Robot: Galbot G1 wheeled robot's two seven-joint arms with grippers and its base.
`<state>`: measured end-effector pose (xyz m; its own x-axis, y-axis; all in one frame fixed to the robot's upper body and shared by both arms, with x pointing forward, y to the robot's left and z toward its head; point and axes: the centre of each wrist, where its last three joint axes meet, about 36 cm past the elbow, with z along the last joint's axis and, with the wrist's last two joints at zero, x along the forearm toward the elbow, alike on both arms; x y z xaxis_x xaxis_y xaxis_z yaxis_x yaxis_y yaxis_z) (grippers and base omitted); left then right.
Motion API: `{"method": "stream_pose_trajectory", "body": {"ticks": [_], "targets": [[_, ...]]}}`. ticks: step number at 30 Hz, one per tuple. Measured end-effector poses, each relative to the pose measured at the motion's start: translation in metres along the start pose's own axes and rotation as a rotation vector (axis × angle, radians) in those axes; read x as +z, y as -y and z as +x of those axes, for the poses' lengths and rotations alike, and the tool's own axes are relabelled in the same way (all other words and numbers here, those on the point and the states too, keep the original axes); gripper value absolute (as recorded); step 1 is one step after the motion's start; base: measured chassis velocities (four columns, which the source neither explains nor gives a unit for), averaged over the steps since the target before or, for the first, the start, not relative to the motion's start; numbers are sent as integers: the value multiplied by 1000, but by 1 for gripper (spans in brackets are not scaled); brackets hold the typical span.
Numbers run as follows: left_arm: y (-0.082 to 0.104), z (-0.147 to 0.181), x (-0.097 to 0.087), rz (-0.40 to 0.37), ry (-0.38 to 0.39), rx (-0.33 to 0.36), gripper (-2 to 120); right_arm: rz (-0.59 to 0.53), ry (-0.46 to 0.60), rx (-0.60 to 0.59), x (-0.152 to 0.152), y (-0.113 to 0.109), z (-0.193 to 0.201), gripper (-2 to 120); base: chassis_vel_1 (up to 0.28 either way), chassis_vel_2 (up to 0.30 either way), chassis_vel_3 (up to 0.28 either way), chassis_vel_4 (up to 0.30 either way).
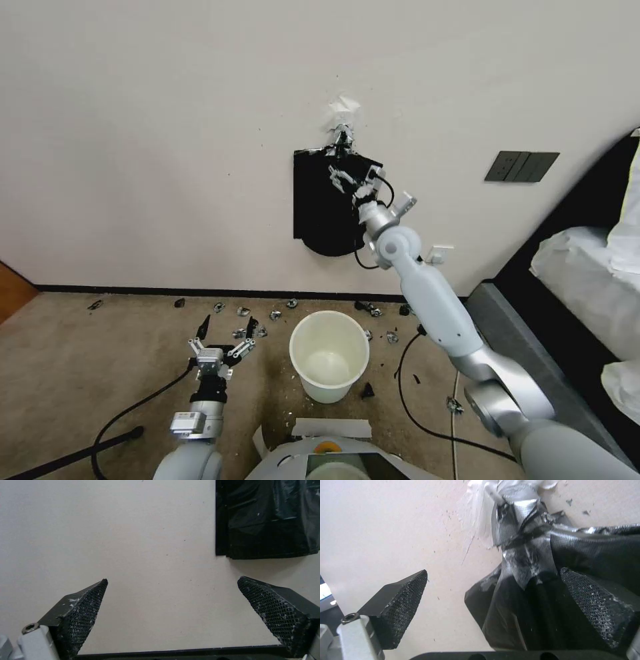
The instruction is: Place a trash bag onto the trash bin.
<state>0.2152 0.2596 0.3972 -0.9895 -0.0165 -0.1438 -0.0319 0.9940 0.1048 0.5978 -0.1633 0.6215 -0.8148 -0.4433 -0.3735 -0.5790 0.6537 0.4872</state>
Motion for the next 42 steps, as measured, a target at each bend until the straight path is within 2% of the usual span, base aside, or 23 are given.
{"method": "stream_pose_trajectory", "body": {"ticks": [15, 18, 21, 31, 37, 39, 41, 42], "targets": [[-7, 0, -1, -12, -2, -8, 100, -28, 0, -72, -5, 5, -17, 100, 0, 0, 0, 0], [-7, 1, -1, -10, -7, -11, 100, -56, 3, -88, -6, 6, -18, 100, 0, 0, 0, 0], [-9, 3, -2, -16, -11, -12, 100, -154, 16, -104, -10, 12, -21, 100, 0, 0, 0, 0], [-12, 6, -5, -21, -10, -33, 100, -181, 9, -82, -10, 18, -24, 100, 0, 0, 0, 0], [-9, 9, -5, -10, -12, -39, 100, -198, 10, -93, -8, 16, -33, 86, 0, 0, 0, 0], [-6, 12, -4, -6, -12, -28, 100, -205, 7, -88, -5, 19, -33, 75, 0, 0, 0, 0], [-5, 13, -5, -6, -10, -24, 100, -207, 7, -85, -4, 20, -33, 73, 0, 0, 0, 0], [-4, 14, -5, -5, -9, -22, 100, -212, 8, -82, -2, 22, -32, 66, 0, 0, 0, 0]]}}
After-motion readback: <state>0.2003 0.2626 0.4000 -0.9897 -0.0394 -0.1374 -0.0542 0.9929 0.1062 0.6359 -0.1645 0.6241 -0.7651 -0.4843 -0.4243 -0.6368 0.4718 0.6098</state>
